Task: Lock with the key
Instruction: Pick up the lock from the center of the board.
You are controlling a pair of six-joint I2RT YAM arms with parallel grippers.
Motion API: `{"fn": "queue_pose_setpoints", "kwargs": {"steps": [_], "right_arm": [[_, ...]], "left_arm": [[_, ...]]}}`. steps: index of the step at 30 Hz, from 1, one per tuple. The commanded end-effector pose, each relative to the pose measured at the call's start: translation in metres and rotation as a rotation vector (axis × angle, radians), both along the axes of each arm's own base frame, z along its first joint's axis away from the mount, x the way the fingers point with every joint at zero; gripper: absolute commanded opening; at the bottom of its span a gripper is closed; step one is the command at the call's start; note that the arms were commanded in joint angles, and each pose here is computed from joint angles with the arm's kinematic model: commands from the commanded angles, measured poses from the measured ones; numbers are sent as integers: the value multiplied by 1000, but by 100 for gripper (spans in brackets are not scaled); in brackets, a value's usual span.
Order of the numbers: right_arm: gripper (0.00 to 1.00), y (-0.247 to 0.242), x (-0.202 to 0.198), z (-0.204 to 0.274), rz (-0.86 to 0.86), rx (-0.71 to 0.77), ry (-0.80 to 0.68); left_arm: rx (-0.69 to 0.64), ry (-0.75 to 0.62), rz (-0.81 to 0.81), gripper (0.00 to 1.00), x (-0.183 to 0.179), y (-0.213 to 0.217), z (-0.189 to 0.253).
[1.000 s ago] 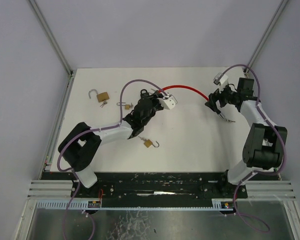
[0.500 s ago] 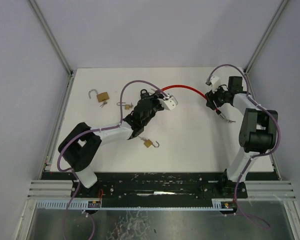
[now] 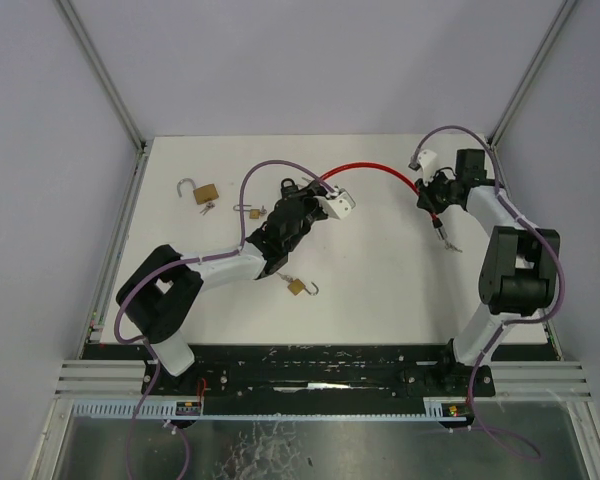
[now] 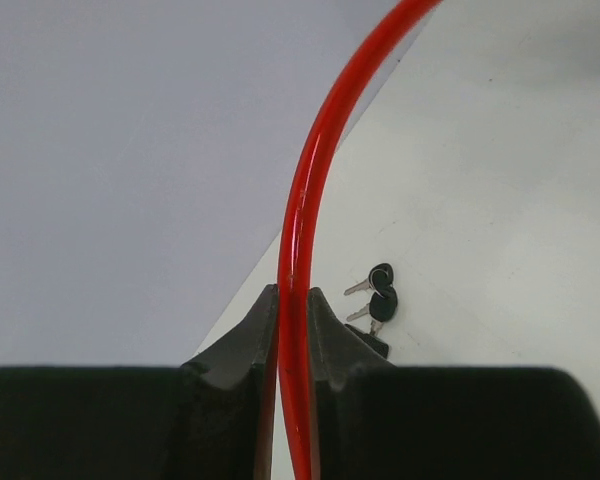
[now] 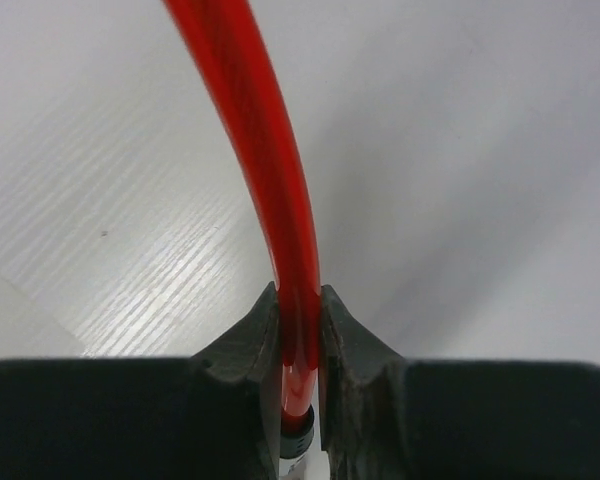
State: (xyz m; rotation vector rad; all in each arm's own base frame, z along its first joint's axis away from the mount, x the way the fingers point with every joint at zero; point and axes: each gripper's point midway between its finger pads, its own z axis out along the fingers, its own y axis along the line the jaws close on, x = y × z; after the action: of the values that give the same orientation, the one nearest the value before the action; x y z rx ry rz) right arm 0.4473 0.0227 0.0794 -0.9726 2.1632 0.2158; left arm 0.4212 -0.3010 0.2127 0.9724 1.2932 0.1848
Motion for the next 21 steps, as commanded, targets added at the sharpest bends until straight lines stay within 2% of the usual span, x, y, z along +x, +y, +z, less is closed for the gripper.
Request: {"fn": "queue_pose_setpoints", "kwargs": {"steps": [1,5,12,18,21], "right_arm": [[0,22,-10,97,96,100,-175],[0,36,-32,136,148,157,-233],[0,49,-64,180,158,231,-267],[0,49,-76,209,136,259,-308],[0,45,-79,220,121,271,-318]], "left_arm": [[-134,-120,14,0,-2,2,52],[-162,-128,25,1,-3,5,57],[-196,-142,14,21,-7,6,61],[-237,-172,13,39,-12,11,70],[-256,-185,17,44,-14,14,73]]}}
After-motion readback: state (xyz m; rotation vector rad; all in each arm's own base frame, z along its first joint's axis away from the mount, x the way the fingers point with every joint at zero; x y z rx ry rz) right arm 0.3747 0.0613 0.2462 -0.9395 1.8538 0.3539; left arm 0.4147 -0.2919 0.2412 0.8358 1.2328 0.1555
